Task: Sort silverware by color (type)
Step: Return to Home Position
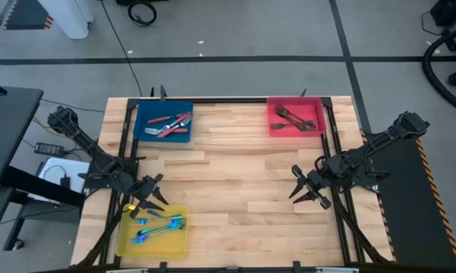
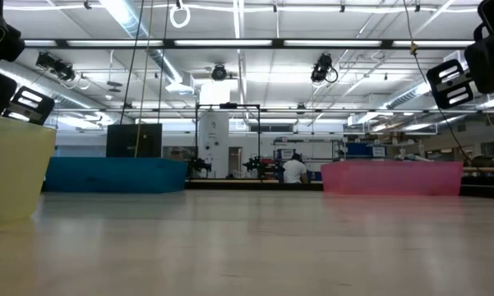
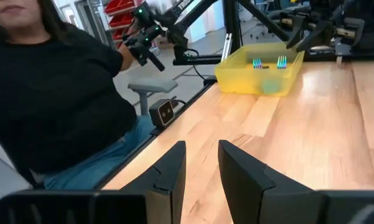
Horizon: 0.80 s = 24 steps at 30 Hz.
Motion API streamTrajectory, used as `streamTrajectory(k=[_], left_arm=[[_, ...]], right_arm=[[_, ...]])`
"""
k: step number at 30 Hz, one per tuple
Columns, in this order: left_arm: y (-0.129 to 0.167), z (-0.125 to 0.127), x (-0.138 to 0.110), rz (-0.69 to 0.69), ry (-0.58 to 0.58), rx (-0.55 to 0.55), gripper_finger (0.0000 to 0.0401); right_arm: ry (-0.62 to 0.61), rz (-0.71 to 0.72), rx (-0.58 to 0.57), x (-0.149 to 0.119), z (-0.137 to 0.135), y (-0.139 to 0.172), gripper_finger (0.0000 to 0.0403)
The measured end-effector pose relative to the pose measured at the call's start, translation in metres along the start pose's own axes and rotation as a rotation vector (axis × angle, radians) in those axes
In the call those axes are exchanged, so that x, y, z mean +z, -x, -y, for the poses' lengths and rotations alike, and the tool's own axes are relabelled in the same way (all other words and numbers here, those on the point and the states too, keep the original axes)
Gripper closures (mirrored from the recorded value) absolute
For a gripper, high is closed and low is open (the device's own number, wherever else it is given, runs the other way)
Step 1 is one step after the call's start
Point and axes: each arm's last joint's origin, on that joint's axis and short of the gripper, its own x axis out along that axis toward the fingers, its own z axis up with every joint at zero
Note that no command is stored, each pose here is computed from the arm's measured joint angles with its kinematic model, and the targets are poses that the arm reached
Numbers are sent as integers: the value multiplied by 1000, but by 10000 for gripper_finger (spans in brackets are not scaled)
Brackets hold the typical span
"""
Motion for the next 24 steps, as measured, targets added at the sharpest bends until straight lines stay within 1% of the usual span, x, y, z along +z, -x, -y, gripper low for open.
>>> streamTrajectory(k=[7,10,12,16,20,24], left_arm=[[0,0,0,0,0,0,285],[1,0,1,10,2,-4,285],[1,0,2,17,4,-5,285],[2,-2,4,39,15,9,285],[3,-8,8,77,37,51,285],[5,-17,13,132,66,113,285]], right_arm=[[5,6,1,1,0,0,300],[12,39,6,4,-1,3,300],[17,74,11,8,-2,5,299],[35,189,12,19,-3,14,300],[53,290,-1,28,-3,23,299],[67,362,-21,34,-2,30,300]])
